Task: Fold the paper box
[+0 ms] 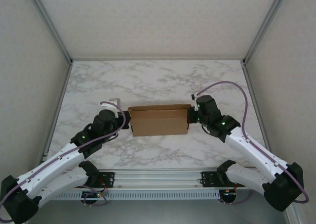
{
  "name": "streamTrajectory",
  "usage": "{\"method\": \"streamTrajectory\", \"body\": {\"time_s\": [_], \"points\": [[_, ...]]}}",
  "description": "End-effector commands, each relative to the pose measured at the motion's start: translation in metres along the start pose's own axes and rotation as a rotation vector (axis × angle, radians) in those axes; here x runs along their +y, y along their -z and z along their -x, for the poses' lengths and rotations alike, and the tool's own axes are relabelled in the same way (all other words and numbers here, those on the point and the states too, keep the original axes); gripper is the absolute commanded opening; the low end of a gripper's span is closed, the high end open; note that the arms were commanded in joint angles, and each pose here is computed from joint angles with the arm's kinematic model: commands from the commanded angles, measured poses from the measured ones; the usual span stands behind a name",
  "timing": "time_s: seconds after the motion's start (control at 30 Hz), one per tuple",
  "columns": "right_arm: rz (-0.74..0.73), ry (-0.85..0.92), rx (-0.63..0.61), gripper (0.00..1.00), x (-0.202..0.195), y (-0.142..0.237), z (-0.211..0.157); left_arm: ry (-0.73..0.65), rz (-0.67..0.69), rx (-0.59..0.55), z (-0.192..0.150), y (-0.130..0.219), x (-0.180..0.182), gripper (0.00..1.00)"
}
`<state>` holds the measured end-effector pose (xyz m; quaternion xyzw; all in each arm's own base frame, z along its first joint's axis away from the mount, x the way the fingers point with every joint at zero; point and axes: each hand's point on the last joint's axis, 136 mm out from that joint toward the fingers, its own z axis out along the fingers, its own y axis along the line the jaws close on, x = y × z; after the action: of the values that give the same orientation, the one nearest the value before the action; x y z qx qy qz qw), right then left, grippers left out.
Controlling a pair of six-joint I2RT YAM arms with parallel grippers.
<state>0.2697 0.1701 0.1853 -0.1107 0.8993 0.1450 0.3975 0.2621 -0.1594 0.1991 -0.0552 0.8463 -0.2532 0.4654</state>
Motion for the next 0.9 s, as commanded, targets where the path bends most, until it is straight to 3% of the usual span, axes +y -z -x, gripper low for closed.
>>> {"method": "streamTrajectory", "body": {"time_s": [0.0,0.23,0.47,0.87], "points": [[0.021,0.043,0.004,0.00,0.003,0.001,-0.006,-0.026,0.098,0.078,-0.025,-0.002,0.024,0.00],[0.022,-0.038,0.031,0.00,0.001,-0.011,-0.026,-0.020,0.100,0.087,-0.029,-0.004,0.025,0.00],[-0.019,-0.040,-0.058,0.01,-0.004,-0.005,-0.028,-0.036,0.110,0.092,-0.030,-0.004,0.025,0.00],[-0.002,0.018,-0.096,0.30,-0.002,0.007,-0.024,-0.093,0.161,0.123,-0.043,-0.005,0.028,0.00]]}}
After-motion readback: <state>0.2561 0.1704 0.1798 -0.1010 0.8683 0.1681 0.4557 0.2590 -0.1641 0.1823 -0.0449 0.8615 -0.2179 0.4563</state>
